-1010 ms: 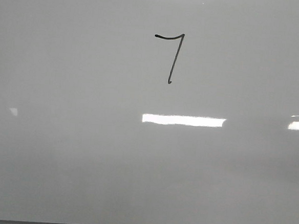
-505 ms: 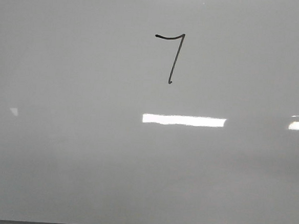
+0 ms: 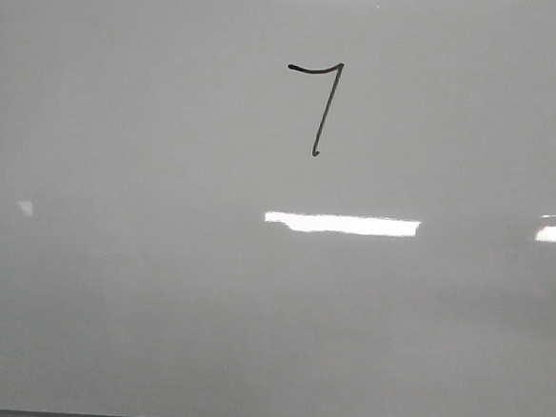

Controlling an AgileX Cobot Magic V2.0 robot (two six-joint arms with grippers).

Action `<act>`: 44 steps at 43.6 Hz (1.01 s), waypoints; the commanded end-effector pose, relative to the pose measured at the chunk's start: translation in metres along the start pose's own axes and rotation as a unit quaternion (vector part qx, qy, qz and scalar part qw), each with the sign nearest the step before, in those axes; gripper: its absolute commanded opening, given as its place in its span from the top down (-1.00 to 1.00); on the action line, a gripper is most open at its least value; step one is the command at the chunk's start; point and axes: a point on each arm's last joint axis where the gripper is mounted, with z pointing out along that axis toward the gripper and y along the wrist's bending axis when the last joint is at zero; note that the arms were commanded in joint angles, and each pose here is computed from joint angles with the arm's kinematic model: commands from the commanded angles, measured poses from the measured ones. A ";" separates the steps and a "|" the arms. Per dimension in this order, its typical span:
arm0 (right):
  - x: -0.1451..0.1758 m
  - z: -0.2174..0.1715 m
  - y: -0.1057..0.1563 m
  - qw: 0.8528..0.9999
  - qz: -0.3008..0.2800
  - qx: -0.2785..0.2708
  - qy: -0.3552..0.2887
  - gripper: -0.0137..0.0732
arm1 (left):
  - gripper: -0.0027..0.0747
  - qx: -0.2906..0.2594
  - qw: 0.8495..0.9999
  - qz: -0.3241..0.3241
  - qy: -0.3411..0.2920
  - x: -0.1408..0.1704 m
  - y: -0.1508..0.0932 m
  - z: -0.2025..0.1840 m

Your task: Write number 7 on whiteboard

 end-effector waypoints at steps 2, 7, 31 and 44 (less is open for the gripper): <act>-0.009 -0.002 -0.002 0.999 -0.001 0.014 -0.050 0.96 | 0.98 0.001 0.999 -0.005 -0.040 -0.003 0.000 -0.001; -0.009 -0.002 -0.002 0.999 -0.001 0.013 -0.050 0.96 | 0.98 0.001 0.999 -0.005 -0.040 -0.003 0.000 -0.001; -0.009 -0.002 -0.001 0.999 -0.001 0.008 -0.050 0.96 | 0.98 0.001 0.999 -0.005 -0.040 -0.003 0.000 -0.001; -0.009 -0.002 -0.001 0.999 -0.001 0.008 -0.050 0.96 | 0.98 0.001 0.999 -0.005 -0.040 -0.003 0.000 -0.001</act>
